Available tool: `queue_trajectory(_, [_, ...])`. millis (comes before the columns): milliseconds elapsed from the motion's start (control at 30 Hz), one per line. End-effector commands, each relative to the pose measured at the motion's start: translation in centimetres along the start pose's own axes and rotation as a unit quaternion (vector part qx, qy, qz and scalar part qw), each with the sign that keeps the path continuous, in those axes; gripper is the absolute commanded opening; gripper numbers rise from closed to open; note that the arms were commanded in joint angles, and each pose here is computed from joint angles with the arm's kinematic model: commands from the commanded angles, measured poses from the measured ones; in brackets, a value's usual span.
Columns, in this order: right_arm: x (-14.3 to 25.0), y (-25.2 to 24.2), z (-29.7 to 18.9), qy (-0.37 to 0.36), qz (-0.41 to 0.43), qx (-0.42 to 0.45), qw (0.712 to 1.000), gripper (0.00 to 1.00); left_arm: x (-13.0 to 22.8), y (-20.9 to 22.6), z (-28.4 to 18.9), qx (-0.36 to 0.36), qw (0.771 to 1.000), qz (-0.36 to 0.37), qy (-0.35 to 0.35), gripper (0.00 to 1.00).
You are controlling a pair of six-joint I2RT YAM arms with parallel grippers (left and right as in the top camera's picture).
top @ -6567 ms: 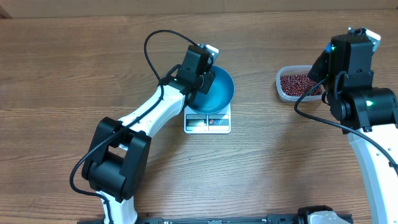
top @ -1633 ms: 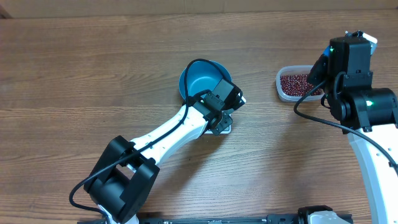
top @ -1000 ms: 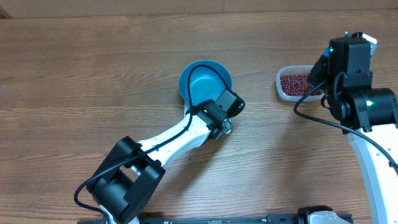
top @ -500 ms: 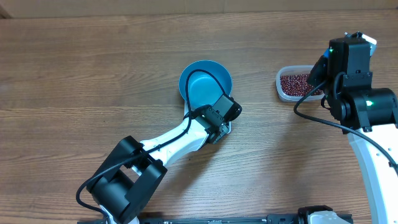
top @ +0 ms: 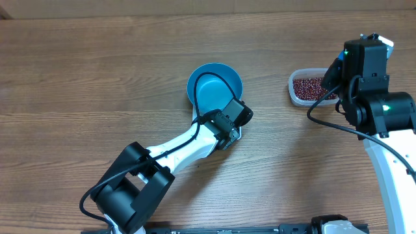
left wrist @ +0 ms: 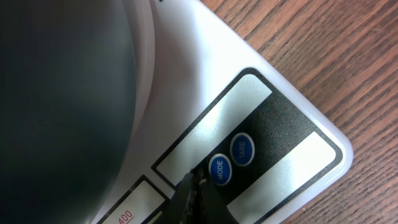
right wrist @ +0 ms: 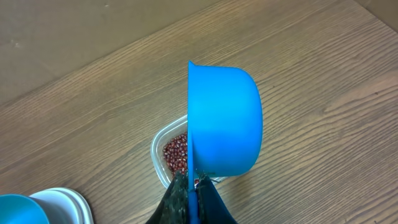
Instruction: Scoop item into bowl and weigh 150g on scale
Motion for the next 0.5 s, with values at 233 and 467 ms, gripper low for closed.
queue_trajectory(233, [-0.7,0.0,-0.7,-0.014,0.003,-0.004,1.0,0.04,0.6,-0.7,1.4,0.011,1.0,-0.006,0.017,0.04])
queue_trajectory(467, [-0.7,0.0,-0.7,-0.014,0.003,-0.004,1.0,0.04,0.8,-0.9,1.9,0.011,1.0,-0.004,0.025,0.04])
Point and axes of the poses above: each gripper's point midway between its finger pads, its own z axis out along the fingers, its own y axis along the line the jaws close on, x = y × z, the point moved 10 cm from there along -z, back along the fingers, and after that the axes turned 6 degrees about z, right-handed, at the moved point
